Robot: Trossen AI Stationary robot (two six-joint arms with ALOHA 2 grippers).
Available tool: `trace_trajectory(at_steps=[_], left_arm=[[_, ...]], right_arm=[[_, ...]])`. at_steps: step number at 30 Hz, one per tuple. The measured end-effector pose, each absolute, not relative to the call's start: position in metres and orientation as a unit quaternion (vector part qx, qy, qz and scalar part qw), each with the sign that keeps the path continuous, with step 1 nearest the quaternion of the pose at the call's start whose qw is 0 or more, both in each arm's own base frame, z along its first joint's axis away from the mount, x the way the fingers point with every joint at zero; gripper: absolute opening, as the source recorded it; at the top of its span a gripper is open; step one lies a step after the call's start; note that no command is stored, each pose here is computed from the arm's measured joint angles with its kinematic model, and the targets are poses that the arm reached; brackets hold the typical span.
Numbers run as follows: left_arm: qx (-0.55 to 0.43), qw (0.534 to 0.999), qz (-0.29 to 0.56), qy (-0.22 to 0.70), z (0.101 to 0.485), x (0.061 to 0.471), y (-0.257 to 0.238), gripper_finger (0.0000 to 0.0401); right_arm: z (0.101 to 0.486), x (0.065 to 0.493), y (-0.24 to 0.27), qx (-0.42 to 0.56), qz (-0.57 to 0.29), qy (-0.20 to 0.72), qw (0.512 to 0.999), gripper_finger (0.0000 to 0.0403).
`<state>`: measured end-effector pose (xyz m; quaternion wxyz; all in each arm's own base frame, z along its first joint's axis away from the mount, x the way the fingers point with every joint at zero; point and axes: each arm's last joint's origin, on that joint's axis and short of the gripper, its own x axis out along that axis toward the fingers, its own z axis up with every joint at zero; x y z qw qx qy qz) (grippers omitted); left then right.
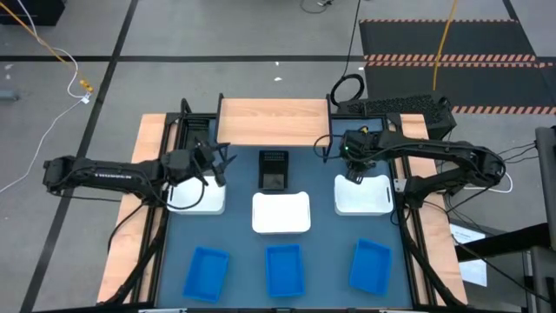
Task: Stack baskets on shelf by color
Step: Put the black bin on the shelf
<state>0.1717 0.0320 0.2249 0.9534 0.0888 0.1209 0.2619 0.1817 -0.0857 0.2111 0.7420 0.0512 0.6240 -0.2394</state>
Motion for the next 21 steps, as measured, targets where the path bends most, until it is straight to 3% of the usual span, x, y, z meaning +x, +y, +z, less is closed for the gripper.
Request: trace_trajectory(at_steps=[4, 10, 15, 21], left_arm=[[0.113, 0.949, 0.248, 0.160, 0.249, 0.174, 0.032, 0.0232], [0.143, 0.942, 0.268, 0.145, 0.265, 0.175, 0.041, 0.0232], [0.135, 0.938, 0.299, 0.115, 0.269, 0.173, 0.052, 0.0232], [0.074, 0.958, 0.266, 0.079, 0.270, 0.177, 0.059, 0.0232]], right_arm=[[0.218, 0.184, -0.087, 0.009, -0.232, 0.602, 0.764, 0.0152], [0.227, 0.193, -0.093, -0.055, -0.261, 0.548, 0.793, 0.0151], [0.222, 0.182, -0.089, -0.067, -0.230, 0.605, 0.760, 0.0151], [0.219, 0.174, -0.088, -0.019, -0.203, 0.634, 0.746, 0.0151]])
